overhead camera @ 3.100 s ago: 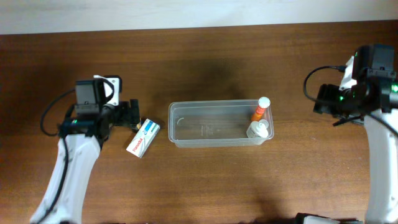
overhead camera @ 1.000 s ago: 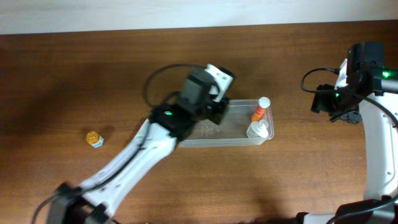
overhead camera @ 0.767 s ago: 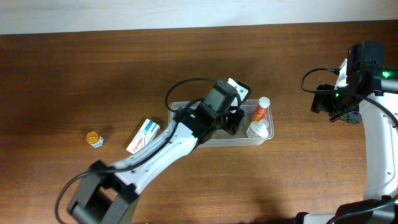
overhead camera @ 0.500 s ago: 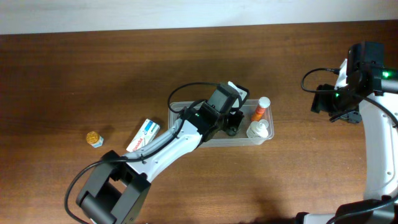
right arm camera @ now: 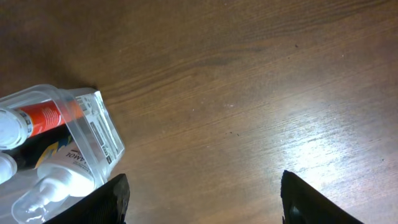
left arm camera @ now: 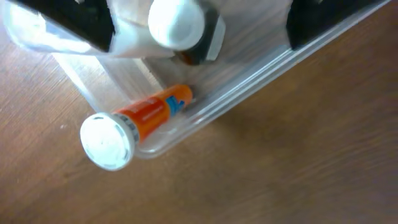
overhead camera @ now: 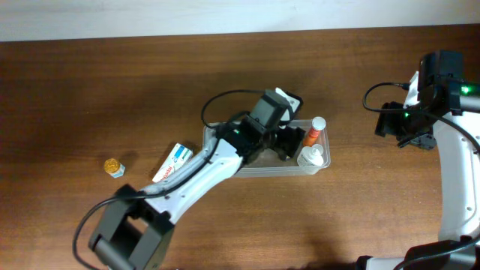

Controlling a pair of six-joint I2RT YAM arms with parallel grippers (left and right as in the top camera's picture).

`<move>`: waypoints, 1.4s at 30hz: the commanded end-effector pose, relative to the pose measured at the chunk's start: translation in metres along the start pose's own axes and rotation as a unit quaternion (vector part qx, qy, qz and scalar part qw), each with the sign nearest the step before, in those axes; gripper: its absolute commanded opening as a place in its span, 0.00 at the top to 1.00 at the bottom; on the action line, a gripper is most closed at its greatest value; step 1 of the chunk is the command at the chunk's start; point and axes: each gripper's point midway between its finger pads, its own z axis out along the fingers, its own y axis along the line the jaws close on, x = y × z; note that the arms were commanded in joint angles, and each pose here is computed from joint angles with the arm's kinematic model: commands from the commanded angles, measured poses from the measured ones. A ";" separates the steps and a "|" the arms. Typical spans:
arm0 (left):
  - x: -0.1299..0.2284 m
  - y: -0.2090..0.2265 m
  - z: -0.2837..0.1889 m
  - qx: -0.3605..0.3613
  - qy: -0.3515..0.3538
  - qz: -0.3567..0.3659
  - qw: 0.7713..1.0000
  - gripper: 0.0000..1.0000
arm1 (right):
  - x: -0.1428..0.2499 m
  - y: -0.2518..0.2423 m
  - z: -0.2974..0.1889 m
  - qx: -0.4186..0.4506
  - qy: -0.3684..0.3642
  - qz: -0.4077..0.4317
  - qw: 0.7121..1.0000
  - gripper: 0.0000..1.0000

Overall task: Pack container
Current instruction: 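Lower the dark bottle into the container and open the left gripper, then move the left gripper back and grasp the toothpaste box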

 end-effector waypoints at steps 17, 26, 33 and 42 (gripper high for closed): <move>0.083 0.215 -0.195 -0.177 0.113 -0.194 0.958 0.01 | 0.001 0.000 0.002 -0.002 0.004 -0.002 1.000 0.30; 0.161 0.228 -0.136 -0.133 0.255 -0.232 0.929 0.01 | 0.001 0.000 0.002 -0.002 0.004 -0.002 1.000 0.30; 0.208 0.234 -0.098 -0.109 0.337 -0.259 0.899 0.01 | 0.001 0.000 0.002 -0.002 0.004 -0.002 1.000 0.30; 0.222 0.236 -0.085 -0.103 0.357 -0.264 0.890 0.11 | 0.001 0.000 0.002 -0.002 0.004 -0.002 1.000 0.30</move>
